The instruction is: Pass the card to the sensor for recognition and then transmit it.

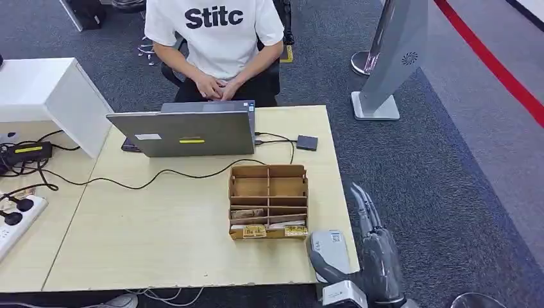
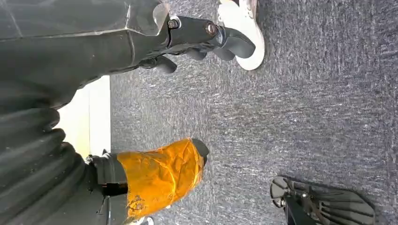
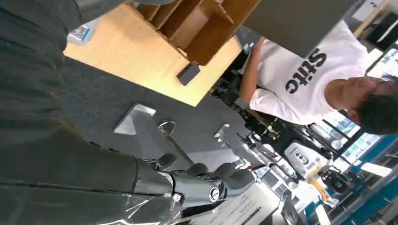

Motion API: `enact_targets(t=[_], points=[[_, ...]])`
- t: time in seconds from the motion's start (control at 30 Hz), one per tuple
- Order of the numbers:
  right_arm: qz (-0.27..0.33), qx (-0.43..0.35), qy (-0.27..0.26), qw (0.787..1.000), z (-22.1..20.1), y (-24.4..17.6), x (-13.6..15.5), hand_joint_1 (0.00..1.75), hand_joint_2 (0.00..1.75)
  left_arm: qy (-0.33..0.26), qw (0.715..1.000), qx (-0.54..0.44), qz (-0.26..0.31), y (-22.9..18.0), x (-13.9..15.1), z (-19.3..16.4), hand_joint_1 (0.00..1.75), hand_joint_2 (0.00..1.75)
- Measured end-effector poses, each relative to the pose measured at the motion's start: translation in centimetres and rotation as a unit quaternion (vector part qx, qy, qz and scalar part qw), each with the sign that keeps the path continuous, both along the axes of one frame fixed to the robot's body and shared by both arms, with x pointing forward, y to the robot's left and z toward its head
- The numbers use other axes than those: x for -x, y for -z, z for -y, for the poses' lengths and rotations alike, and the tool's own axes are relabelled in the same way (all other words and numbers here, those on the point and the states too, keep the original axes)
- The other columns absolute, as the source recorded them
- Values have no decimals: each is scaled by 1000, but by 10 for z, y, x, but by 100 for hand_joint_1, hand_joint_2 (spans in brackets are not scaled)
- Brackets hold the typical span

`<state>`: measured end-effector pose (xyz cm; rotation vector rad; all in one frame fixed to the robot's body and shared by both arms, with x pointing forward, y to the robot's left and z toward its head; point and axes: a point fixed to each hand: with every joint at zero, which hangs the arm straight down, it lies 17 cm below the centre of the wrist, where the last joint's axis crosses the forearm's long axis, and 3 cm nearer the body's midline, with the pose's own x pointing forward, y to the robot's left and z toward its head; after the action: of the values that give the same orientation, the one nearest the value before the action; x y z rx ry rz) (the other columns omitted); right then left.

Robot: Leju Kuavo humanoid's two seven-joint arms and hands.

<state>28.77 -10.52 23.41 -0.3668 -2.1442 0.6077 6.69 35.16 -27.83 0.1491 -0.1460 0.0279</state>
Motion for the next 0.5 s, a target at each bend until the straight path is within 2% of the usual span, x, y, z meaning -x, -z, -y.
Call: enact_targets(t=[0.1, 0.2, 0.37, 0.5], points=[[2, 34, 5, 999, -3, 8, 3, 0, 175, 1, 1000, 1, -1, 0, 0, 2, 0, 175], [20, 111, 38, 993, -7, 18, 2, 0, 175, 4, 1000, 1, 0, 0, 0, 3, 0, 175], [23, 143, 49, 988, -12, 26, 3, 0, 175, 7, 1000, 1, 1, 0, -1, 3, 0, 175], [56, 268, 119, 954, -8, 45, -5, 0, 175, 12, 1000, 1, 3, 0, -2, 4, 0, 175]])
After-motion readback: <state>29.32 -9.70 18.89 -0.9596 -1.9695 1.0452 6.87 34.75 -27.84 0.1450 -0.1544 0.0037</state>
